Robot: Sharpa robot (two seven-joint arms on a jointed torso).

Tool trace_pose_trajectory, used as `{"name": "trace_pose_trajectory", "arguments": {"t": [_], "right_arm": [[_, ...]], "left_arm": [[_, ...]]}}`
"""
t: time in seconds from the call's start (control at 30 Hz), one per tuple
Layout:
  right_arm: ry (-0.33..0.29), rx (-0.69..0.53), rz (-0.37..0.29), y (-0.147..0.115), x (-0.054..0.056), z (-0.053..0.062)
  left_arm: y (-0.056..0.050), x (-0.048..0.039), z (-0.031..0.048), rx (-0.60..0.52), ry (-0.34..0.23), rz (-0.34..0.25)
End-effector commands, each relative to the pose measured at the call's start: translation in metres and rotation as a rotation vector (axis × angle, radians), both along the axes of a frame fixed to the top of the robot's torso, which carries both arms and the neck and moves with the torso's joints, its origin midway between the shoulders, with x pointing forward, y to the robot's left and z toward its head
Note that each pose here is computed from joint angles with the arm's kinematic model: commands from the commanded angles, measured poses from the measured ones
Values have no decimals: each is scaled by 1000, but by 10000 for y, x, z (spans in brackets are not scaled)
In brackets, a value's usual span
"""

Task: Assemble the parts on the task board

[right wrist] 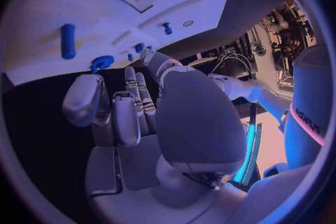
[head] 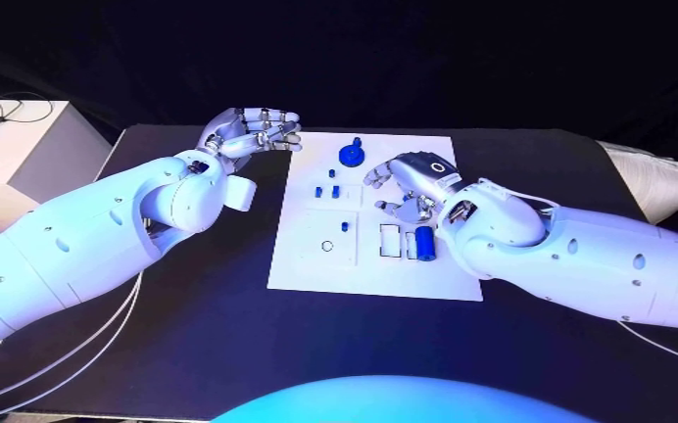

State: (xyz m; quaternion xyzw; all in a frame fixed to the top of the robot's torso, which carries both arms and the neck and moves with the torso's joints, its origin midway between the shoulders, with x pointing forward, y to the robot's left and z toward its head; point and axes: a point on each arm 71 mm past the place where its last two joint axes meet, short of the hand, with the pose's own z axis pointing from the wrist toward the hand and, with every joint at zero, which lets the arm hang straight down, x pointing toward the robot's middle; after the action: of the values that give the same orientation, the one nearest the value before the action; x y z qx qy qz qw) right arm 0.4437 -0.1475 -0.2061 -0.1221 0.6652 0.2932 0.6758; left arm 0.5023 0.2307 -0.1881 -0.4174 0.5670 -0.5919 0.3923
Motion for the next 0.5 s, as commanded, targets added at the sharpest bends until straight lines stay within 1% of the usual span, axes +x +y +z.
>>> {"name": "trace_pose_trajectory", "arguments": {"t": [0.03, 0.13, 0.2, 0.33, 0.5], "right_arm": [[129, -5, -24, -128, 76, 44], [131, -46, -44, -266, 159, 130], [128, -82, -59, -346, 212, 158], [122, -155, -81, -470, 288, 172], [121, -213, -87, -516, 322, 164]], "left_arm": [[-15, -6, 7, -5, -5, -15], [-18, -6, 6, -6, -4, -17], [-21, -6, 5, -6, -4, -18], [-27, -8, 4, -7, -4, -20], [-25, -7, -1, -6, -3, -19]]}}
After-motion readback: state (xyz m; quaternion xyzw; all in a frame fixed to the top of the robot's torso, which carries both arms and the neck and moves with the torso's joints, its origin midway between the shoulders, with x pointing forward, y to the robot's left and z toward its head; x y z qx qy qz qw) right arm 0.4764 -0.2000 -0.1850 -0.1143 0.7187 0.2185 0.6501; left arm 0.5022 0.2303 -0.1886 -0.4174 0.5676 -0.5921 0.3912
